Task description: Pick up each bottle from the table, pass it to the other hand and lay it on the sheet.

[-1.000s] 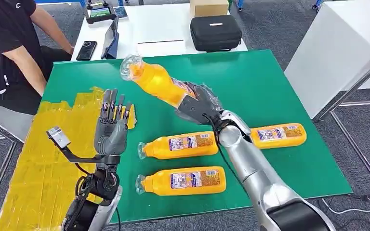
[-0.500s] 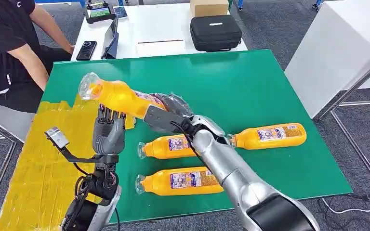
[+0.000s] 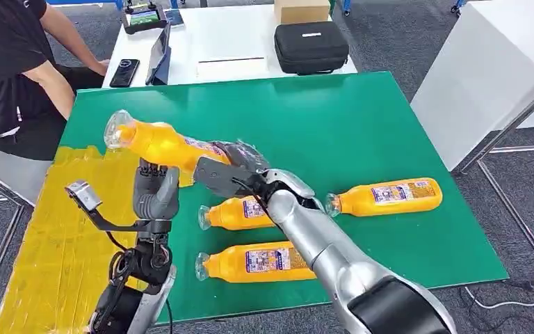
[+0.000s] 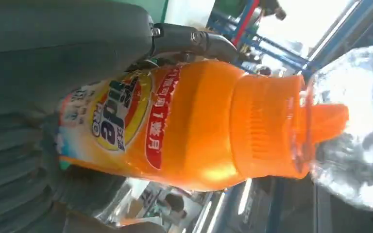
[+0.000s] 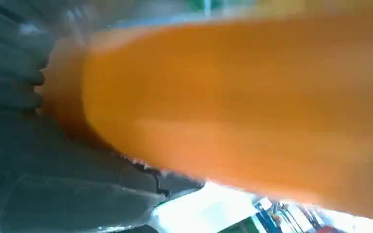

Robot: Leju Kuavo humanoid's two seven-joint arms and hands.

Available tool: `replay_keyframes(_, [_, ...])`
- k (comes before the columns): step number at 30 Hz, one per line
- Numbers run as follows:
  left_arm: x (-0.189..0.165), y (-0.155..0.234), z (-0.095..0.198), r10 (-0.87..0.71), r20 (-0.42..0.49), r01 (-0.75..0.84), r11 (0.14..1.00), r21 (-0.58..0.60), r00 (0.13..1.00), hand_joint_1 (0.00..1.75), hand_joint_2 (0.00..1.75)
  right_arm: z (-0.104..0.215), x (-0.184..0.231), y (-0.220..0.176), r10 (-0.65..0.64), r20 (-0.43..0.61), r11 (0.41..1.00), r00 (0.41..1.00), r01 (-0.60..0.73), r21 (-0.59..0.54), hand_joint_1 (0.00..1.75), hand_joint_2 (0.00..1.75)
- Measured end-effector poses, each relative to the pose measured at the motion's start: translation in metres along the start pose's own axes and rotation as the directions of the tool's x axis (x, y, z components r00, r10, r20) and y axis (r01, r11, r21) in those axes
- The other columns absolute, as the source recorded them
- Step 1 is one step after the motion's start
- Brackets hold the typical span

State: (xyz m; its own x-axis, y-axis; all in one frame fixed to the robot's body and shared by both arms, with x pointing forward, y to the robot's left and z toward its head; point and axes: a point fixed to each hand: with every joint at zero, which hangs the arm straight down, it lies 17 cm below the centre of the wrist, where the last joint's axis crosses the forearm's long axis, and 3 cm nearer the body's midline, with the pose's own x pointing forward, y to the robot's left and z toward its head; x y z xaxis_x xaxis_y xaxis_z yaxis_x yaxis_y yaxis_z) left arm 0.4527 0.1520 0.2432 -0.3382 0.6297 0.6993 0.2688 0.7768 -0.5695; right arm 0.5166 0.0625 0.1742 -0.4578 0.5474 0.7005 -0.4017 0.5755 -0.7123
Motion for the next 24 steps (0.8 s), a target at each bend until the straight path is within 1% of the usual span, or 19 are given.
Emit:
replay_keyframes(4, [0.004, 0.003, -0.005, -0.037, 0.020, 0.037, 0.999, 0.023, 0.999, 0.00, 1.75, 0.000, 0.009, 0.023, 0.053, -0.008, 0.997, 0.999, -0.052, 0.058, 1.75, 1.75])
replay_keyframes(9, [0.000, 0.013, 0.000, -0.050, 0.010, 0.049, 0.997, 0.055, 0.999, 0.00, 1.75, 0.004, 0.019, 0.054, 0.176, 0.006, 0.974, 0.984, -0.175, 0.146, 1.75, 1.75])
replay_keyframes(13, [-0.003, 0.019, 0.004, -0.044, 0.001, 0.044, 0.997, 0.071, 0.999, 0.00, 1.75, 0.008, 0.021, 0.069, 0.241, 0.033, 0.952, 0.970, -0.243, 0.187, 1.75, 1.75])
replay_keyframes(18, [-0.006, 0.022, 0.009, -0.045, -0.007, 0.046, 0.996, 0.080, 0.999, 0.00, 1.75, 0.010, 0.021, 0.073, 0.288, 0.059, 0.933, 0.956, -0.294, 0.205, 1.75, 1.75])
replay_keyframes(24, [-0.007, 0.024, 0.011, -0.045, -0.012, 0.045, 0.995, 0.084, 0.999, 0.00, 1.75, 0.010, 0.021, 0.074, 0.309, 0.070, 0.924, 0.948, -0.317, 0.213, 1.75, 1.75])
